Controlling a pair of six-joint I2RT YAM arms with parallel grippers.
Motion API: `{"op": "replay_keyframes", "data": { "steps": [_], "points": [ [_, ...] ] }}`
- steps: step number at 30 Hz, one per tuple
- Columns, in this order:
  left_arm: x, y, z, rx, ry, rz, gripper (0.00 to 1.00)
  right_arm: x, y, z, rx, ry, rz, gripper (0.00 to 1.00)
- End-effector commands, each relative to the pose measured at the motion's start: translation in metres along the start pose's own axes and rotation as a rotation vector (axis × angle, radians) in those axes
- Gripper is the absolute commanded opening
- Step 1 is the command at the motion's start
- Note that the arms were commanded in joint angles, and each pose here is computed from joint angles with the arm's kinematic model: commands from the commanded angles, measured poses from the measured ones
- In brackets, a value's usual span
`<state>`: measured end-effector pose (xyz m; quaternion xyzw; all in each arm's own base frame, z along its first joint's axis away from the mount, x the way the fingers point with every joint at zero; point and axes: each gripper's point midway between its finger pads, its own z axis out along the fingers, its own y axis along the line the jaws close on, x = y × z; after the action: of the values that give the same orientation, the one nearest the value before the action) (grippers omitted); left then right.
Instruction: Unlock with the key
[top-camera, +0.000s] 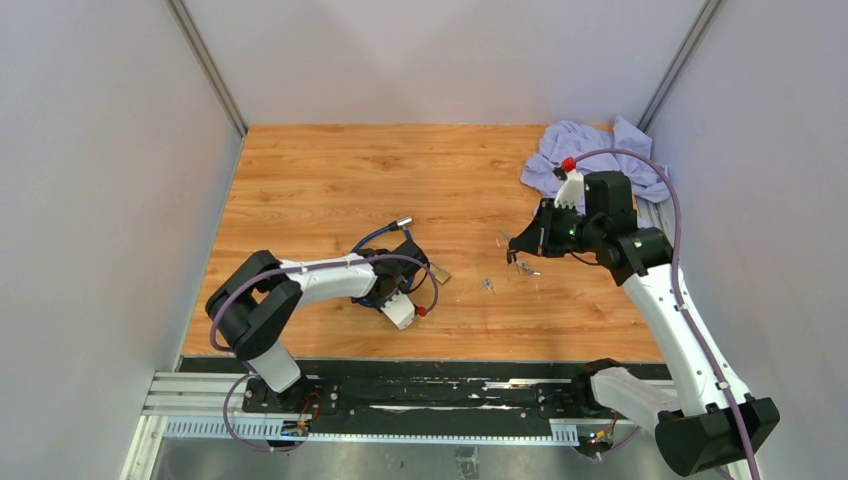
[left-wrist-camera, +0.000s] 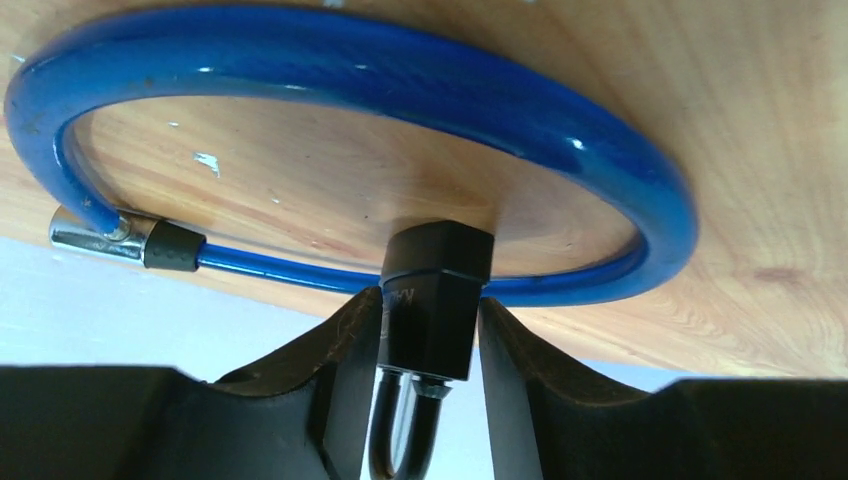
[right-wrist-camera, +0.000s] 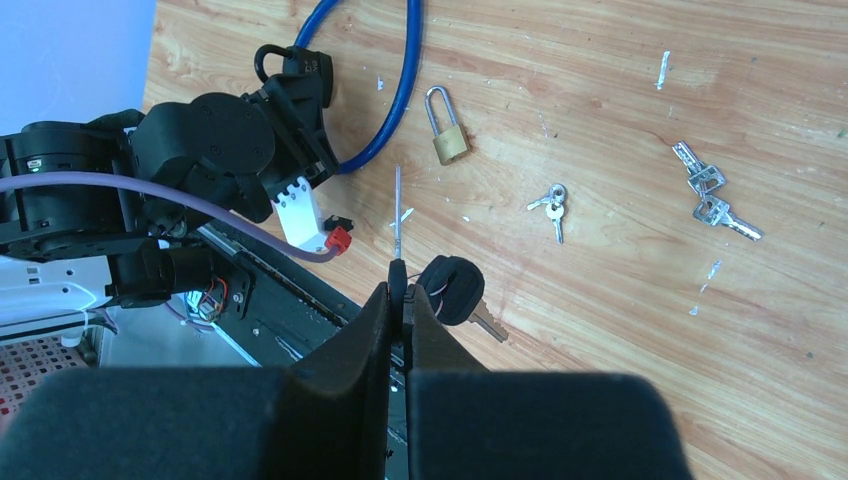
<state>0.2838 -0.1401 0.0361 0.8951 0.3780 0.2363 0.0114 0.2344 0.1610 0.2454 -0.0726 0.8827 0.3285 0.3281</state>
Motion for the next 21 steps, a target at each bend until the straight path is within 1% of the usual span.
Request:
{"op": "replay_keyframes", "data": {
  "steps": [1,3,4,6,7,8,9,13,17,21],
  "points": [
    [0.007,0.011,0.008,-0.034,0.019,-0.02,0.42,-0.005,0.01,-0.006,-0.017,-0.008,-0.017,0.01],
    [0.01,0.009,0.01,-0.027,0.023,-0.023,0.34,-0.005,0.011,-0.007,-0.019,-0.009,-0.017,0.0],
    [0.011,0.009,0.011,-0.023,0.025,-0.025,0.29,-0.006,0.011,-0.007,-0.018,-0.011,-0.018,0.0],
    [0.014,0.009,0.01,-0.021,0.025,-0.036,0.17,-0.006,0.011,-0.007,-0.019,-0.01,-0.016,0.01],
    [0.015,0.008,0.009,-0.015,0.02,-0.049,0.08,-0.006,0.011,-0.006,-0.019,-0.009,-0.016,0.01],
    [0.016,0.009,0.007,-0.014,0.011,-0.066,0.02,-0.006,0.011,-0.006,-0.019,-0.007,-0.014,0.01],
    [0.018,0.011,0.003,-0.015,-0.002,-0.094,0.01,-0.006,0.011,-0.006,-0.02,-0.006,-0.013,0.01],
    [0.025,0.022,-0.018,-0.012,-0.106,-0.248,0.0,-0.006,0.01,-0.003,-0.02,0.003,-0.015,0.01],
    [0.02,0.028,-0.049,0.033,-0.322,-0.445,0.0,-0.008,0.009,0.0,-0.02,0.009,-0.022,0.01],
    [0.014,0.029,-0.076,0.063,-0.495,-0.598,0.0,-0.008,0.009,0.007,-0.02,0.028,-0.039,0.01]
  ]
}}
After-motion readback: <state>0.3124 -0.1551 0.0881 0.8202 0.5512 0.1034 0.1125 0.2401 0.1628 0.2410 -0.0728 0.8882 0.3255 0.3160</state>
